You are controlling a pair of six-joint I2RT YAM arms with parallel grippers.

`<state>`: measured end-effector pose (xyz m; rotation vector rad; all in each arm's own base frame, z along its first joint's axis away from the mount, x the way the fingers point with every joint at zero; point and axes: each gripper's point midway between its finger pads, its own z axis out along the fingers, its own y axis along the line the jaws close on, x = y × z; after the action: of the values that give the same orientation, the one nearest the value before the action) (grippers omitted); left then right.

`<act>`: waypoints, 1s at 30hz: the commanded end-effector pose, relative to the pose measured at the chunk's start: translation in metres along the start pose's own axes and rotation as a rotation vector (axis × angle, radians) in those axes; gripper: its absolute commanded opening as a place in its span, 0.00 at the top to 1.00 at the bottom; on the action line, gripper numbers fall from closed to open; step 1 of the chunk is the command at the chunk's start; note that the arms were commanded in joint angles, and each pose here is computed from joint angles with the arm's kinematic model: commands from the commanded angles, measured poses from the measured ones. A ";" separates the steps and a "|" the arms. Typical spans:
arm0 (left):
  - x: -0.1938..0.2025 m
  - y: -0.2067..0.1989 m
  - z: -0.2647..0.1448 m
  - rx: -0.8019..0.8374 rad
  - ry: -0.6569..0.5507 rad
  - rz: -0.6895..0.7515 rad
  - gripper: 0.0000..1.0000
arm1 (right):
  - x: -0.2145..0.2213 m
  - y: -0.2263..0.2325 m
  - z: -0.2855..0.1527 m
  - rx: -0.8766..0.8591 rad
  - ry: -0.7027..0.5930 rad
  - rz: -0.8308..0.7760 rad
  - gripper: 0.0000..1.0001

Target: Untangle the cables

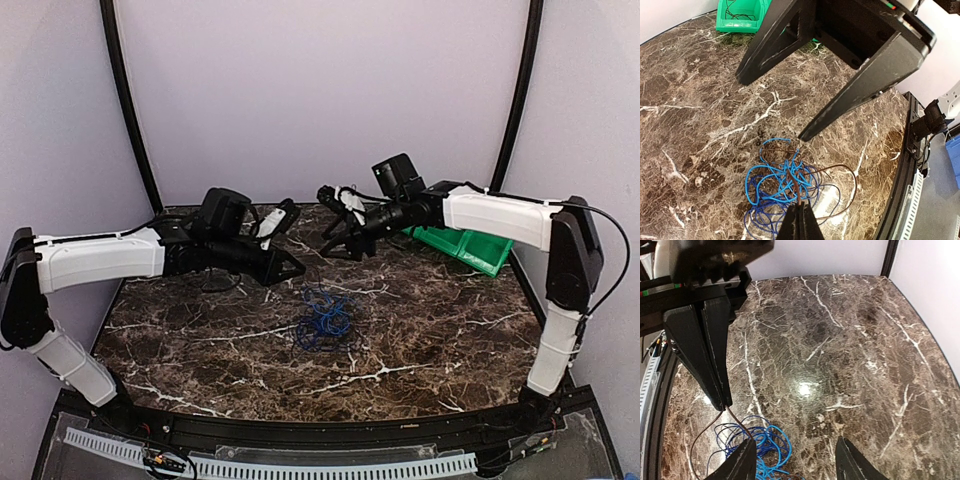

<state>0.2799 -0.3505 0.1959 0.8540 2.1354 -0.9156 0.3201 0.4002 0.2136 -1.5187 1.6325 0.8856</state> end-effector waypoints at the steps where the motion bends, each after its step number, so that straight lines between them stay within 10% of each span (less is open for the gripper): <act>1: 0.001 -0.012 -0.015 0.037 -0.013 0.036 1.00 | 0.002 0.019 0.016 -0.117 -0.036 0.060 0.45; 11: -0.019 -0.009 -0.037 -0.037 -0.094 0.063 1.00 | 0.013 0.073 0.035 -0.358 -0.036 0.085 0.36; 30: -0.097 -0.012 -0.143 -0.251 -0.476 0.084 1.00 | 0.100 0.055 0.103 -0.288 0.079 0.327 0.66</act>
<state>0.2782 -0.2976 0.2948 0.6609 1.8898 -0.7578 0.2641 0.4410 0.0938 -1.5535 1.8622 1.2824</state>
